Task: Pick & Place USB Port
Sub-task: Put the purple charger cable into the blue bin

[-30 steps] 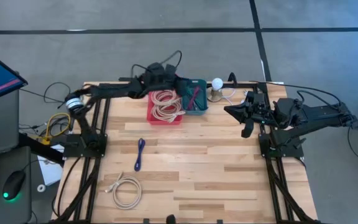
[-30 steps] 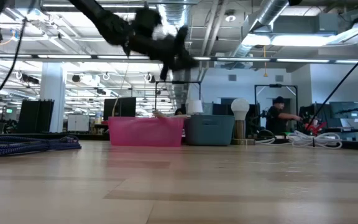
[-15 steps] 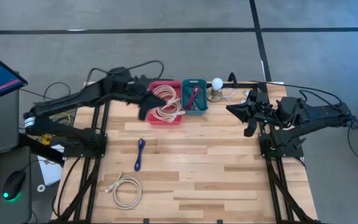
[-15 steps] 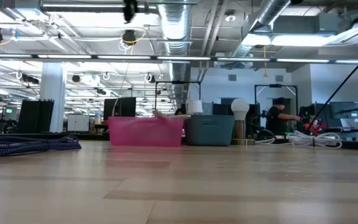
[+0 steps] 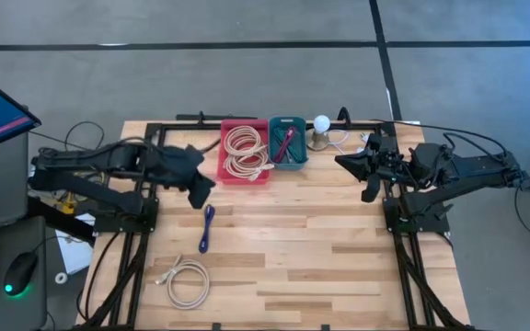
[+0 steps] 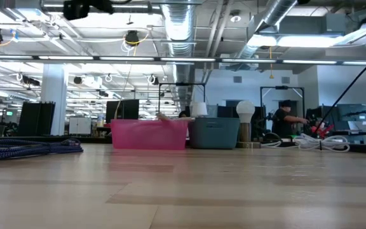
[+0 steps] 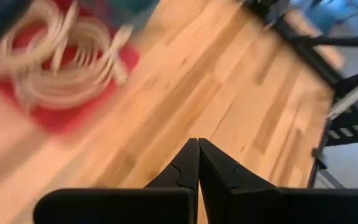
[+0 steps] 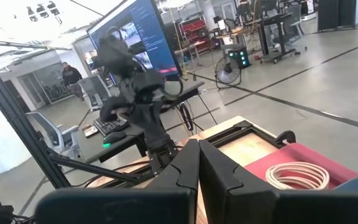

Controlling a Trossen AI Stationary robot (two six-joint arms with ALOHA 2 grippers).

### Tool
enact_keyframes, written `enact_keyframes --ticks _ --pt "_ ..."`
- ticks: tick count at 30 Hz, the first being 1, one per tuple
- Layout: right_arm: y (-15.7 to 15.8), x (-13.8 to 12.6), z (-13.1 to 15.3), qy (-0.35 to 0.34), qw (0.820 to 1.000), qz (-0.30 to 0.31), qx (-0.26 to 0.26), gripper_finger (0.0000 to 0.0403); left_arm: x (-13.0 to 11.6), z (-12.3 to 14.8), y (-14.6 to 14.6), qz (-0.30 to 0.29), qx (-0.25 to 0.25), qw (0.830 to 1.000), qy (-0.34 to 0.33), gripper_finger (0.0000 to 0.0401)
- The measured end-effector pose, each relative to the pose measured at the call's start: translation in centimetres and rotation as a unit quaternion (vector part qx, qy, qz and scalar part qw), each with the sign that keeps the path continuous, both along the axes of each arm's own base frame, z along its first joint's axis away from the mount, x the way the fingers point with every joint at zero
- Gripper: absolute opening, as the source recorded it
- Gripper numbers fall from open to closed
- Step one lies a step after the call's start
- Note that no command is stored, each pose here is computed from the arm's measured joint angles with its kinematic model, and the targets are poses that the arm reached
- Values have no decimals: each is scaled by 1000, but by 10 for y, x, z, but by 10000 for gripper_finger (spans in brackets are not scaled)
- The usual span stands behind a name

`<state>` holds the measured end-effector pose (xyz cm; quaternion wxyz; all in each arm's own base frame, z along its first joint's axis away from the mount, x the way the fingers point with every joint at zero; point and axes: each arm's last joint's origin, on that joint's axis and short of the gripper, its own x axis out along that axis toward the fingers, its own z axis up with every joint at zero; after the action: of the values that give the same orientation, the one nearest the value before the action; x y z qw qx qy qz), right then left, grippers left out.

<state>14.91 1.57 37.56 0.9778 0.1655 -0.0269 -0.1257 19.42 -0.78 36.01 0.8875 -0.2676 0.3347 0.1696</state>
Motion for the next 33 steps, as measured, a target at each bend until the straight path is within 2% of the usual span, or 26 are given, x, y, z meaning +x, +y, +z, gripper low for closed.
enact_keyframes --ticks 9,16,20,24,28,30,33 --pt "0 0 -1 6 1000 0 -1 0 8 -28 -22 69 -58 989 116 4" --pt "0 0 -3 14 1000 0 -2 0 27 -48 -35 62 -110 976 177 4" --pt "0 0 -5 24 1000 0 -4 0 31 -66 -37 75 -85 960 256 4" --pt "0 0 -6 30 1000 0 -5 0 27 -102 -34 94 -62 936 333 4" --pt "0 0 -6 32 999 0 -5 0 17 -131 -29 150 -68 914 372 12" --pt "0 0 -6 32 999 0 -5 0 15 -138 -29 152 -70 912 375 23" --pt "0 0 -6 32 999 -2 -5 0 19 -144 -30 148 -78 921 353 44"
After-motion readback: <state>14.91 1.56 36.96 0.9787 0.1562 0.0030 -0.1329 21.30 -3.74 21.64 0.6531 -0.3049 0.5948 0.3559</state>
